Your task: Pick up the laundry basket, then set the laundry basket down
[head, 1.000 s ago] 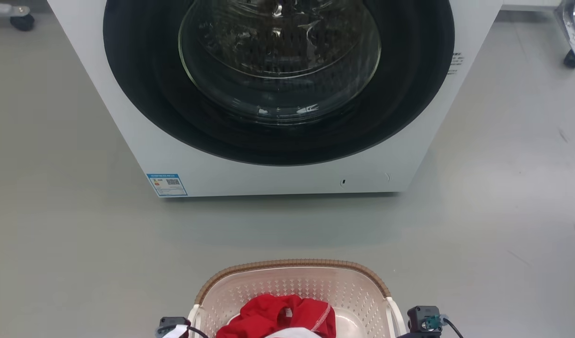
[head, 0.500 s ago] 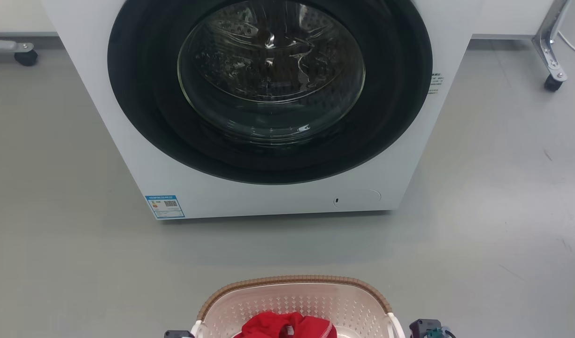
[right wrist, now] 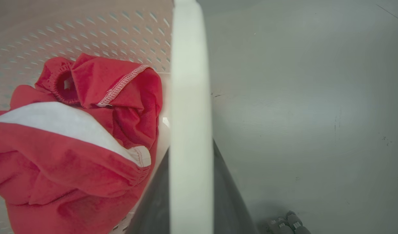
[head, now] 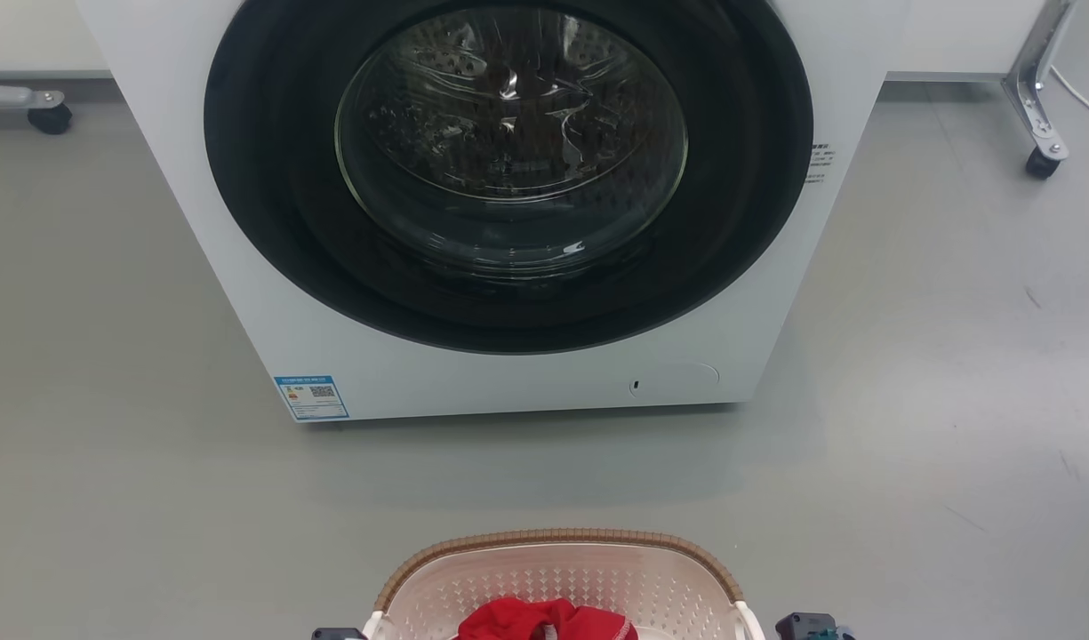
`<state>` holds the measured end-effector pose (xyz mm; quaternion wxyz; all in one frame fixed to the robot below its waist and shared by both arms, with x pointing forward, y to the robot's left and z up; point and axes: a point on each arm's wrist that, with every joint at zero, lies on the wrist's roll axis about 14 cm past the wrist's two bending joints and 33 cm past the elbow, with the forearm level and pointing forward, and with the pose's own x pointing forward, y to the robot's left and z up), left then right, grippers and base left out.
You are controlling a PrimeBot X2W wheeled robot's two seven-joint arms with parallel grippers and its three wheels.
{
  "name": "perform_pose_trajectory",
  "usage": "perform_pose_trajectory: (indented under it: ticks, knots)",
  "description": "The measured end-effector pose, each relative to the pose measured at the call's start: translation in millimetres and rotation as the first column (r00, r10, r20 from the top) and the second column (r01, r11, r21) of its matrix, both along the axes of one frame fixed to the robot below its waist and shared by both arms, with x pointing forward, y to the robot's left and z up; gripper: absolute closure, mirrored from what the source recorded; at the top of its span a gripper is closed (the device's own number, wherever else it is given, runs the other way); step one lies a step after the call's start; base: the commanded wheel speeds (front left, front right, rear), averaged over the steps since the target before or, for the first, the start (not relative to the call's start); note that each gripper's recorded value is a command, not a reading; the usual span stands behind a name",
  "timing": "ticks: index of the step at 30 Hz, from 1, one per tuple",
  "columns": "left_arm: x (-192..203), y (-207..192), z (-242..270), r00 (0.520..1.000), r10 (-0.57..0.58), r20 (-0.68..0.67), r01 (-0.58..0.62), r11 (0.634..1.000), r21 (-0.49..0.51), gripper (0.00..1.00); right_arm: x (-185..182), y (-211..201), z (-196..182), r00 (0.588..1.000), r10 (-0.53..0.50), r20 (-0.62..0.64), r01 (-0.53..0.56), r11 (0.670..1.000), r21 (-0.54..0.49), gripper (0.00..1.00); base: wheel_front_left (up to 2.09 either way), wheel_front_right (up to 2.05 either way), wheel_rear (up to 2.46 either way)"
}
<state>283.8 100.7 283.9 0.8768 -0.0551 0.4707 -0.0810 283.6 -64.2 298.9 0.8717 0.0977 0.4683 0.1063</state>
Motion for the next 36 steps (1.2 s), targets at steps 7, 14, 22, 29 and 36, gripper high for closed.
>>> perform_pose_trajectory:
  ticks: [7,14,22,29,36]
  knots:
    - [-1.0,-0.9,-0.5,1.0,-0.004,-0.005,0.004,1.0,0.0,1.0,-1.9,0.2,-0.8,1.0,0.003,-0.003,-0.003,1.0,-0.001,1.0,0.0,0.0,0.0]
    - [-1.7,-1.6,-1.1,1.0,-0.01,-0.007,0.01,1.0,0.002,1.0,-2.9,0.1,-1.5,1.0,-0.003,-0.006,0.003,1.0,0.003,1.0,0.0,0.0,0.0]
    - [-3.2,-1.3,-5.1,1.0,-0.005,-0.024,0.005,1.0,0.004,1.0,1.9,-0.3,-2.4,1.0,0.002,-0.009,-0.002,1.0,-0.001,1.0,0.0,0.0,0.0]
    - [0.6,-1.8,-8.7,0.999,-0.006,-0.037,0.006,1.0,0.004,1.0,12.5,-1.2,-2.9,1.0,0.005,-0.001,-0.005,1.0,-0.007,1.0,0.0,0.0,0.0]
    - [36.1,-3.3,-0.8,1.0,-0.001,0.009,0.001,1.0,-0.001,1.0,49.0,-2.7,5.6,0.999,0.002,0.05,-0.001,1.0,-0.013,1.0,0.0,0.0,0.0]
